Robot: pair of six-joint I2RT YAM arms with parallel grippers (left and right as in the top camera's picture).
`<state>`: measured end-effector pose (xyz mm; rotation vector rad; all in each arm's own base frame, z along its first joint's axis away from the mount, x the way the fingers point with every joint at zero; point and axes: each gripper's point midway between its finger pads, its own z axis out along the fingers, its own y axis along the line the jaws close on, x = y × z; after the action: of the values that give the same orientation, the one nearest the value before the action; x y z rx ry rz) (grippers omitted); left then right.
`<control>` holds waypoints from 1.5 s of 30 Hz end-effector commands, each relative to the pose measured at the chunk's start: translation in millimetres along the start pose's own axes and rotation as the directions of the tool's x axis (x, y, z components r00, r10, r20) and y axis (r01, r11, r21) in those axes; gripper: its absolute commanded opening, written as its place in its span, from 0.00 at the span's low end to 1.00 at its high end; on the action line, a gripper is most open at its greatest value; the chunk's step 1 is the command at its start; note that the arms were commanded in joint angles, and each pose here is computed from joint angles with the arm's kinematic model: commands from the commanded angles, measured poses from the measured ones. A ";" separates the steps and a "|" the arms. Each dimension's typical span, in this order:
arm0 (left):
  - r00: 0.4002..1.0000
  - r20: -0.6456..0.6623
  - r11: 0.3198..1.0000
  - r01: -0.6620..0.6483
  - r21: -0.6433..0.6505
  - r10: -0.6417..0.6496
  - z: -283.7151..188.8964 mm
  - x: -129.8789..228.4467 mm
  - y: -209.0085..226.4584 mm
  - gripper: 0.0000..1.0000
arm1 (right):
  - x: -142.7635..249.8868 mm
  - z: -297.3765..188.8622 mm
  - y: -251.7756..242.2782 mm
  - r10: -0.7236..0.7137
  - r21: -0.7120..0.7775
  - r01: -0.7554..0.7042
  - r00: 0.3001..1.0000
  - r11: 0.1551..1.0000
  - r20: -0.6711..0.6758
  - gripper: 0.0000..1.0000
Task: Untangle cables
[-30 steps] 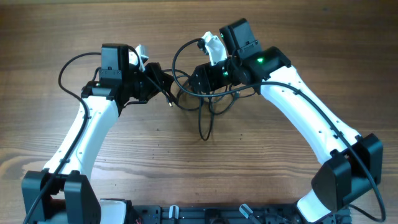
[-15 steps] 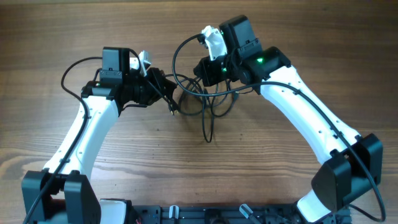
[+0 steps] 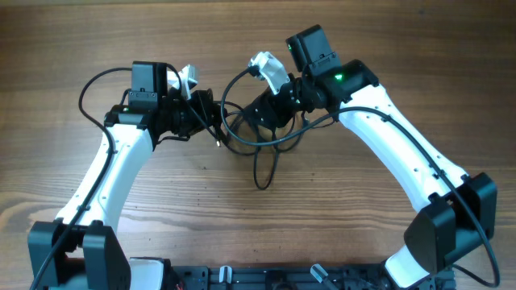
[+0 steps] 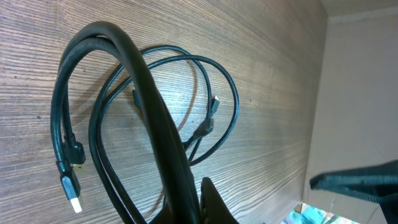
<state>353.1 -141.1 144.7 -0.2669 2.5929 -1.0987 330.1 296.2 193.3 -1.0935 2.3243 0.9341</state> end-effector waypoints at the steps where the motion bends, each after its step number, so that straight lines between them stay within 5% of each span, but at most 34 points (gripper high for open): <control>1: 0.999 -0.016 0.999 -0.032 0.041 0.033 -0.4 0.9 -5.7 0.04 | -3.8 0.1 16.6 -0.105 -0.099 0.107 0.994 0.989 0.024 0.49; 7: 0.999 -0.028 0.997 -0.031 0.065 0.033 -0.7 3.1 -9.7 0.04 | -3.5 0.6 18.4 -0.106 -0.110 0.108 0.994 0.988 0.026 0.43; 16: 0.999 -0.035 0.997 -0.027 0.077 0.030 -0.8 4.2 -11.8 0.08 | 4.8 10.1 12.3 -0.087 -0.112 0.087 0.996 0.990 0.005 0.21; 25: 0.999 -0.035 0.997 -0.027 0.077 0.029 -0.8 4.2 -11.8 0.08 | 14.8 28.1 7.0 -0.066 -0.129 0.060 0.997 0.990 -0.038 0.18; 31: 0.999 -0.034 0.997 -0.027 0.076 0.030 -0.8 4.1 -11.6 0.10 | 12.1 25.6 -3.8 -0.013 -0.100 0.010 0.999 0.995 -0.032 0.07; 36: 1.000 -0.002 1.000 -0.028 0.011 0.028 -0.2 -1.9 -0.6 0.27 | -11.2 -17.0 -15.2 0.107 -0.047 -0.104 0.992 0.993 0.066 0.04; 45: 0.998 0.067 0.992 -0.012 -0.126 0.021 -2.0 -13.9 22.8 0.25 | -36.4 -129.0 -14.9 0.231 0.030 -0.251 0.923 0.967 0.307 0.04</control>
<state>350.8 -159.1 149.6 -0.1686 2.5858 -1.1176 337.4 263.6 254.5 -0.8064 2.2918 1.1265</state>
